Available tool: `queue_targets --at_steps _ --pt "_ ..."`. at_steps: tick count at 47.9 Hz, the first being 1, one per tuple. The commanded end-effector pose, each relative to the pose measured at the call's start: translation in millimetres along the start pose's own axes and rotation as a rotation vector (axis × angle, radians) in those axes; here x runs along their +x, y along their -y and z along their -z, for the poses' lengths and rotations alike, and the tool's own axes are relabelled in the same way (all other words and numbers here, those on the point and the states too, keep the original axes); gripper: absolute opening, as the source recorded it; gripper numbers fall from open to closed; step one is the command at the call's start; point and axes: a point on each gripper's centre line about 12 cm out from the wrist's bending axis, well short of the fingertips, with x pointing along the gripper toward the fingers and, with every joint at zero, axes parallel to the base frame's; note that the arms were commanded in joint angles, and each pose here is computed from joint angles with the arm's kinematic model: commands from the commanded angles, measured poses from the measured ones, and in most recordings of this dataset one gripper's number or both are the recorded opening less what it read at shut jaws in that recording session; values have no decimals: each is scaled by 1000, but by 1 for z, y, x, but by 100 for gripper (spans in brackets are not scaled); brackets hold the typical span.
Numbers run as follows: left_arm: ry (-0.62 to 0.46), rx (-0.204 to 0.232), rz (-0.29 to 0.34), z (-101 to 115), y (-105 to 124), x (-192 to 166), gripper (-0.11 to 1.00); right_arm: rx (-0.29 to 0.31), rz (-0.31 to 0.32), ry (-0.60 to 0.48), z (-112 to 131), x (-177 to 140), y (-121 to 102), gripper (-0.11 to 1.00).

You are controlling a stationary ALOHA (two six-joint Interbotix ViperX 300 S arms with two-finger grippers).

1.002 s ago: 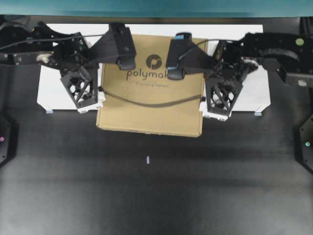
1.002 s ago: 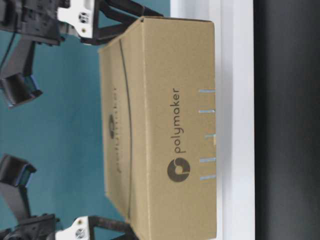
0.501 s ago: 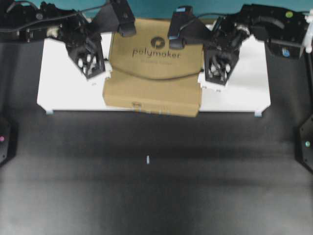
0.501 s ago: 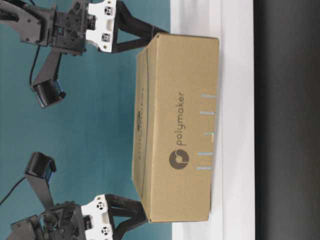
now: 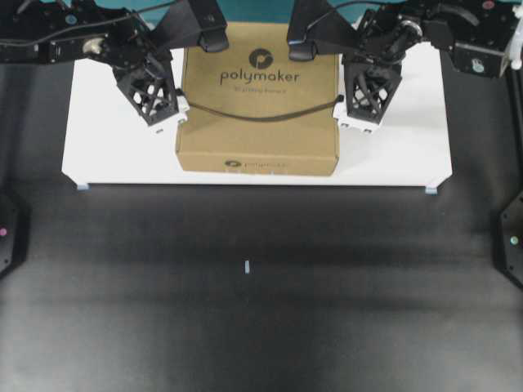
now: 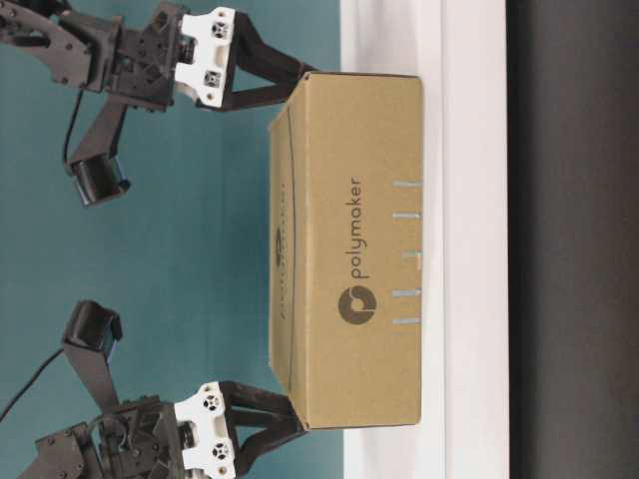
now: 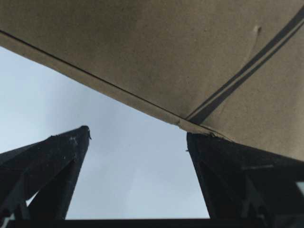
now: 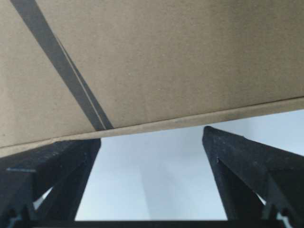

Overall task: Place the cardboard box on the stand after clamping it between your arms.
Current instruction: 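Lift the clamped box with both grippers and carry it onto the stand, then lower the box onto the stand and spread both grippers apart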

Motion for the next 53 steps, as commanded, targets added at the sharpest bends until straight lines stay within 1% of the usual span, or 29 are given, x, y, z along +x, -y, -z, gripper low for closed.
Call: queue_targets --at_steps 1,5,10,15,25,32,38,43,47,53 --pt "94 1 17 -16 9 -2 82 7 0 54 -16 9 -1 83" --pt "89 2 14 -14 7 -1 82 7 -1 48 -14 10 -1 83" --pt "88 -8 8 -10 2 3 82 13 -3 33 -8 14 0 83" --pt "87 -20 1 -1 -3 7 82 23 -6 11 0 16 1 83" --pt "58 -35 -6 31 -7 0 82 47 -7 -13 27 14 -1 83" --pt "80 -36 -7 45 -6 -18 82 54 -3 5 44 2 -7 83" --pt "146 -36 -9 50 -5 -44 82 79 -13 41 54 -13 -14 83" --pt "207 -22 -3 52 1 -65 82 112 -25 87 59 -28 -20 83" --pt "262 1 10 55 9 -81 82 133 -31 134 66 -41 -28 83" --pt "367 42 42 66 24 -105 82 138 -28 212 76 -58 -42 83"
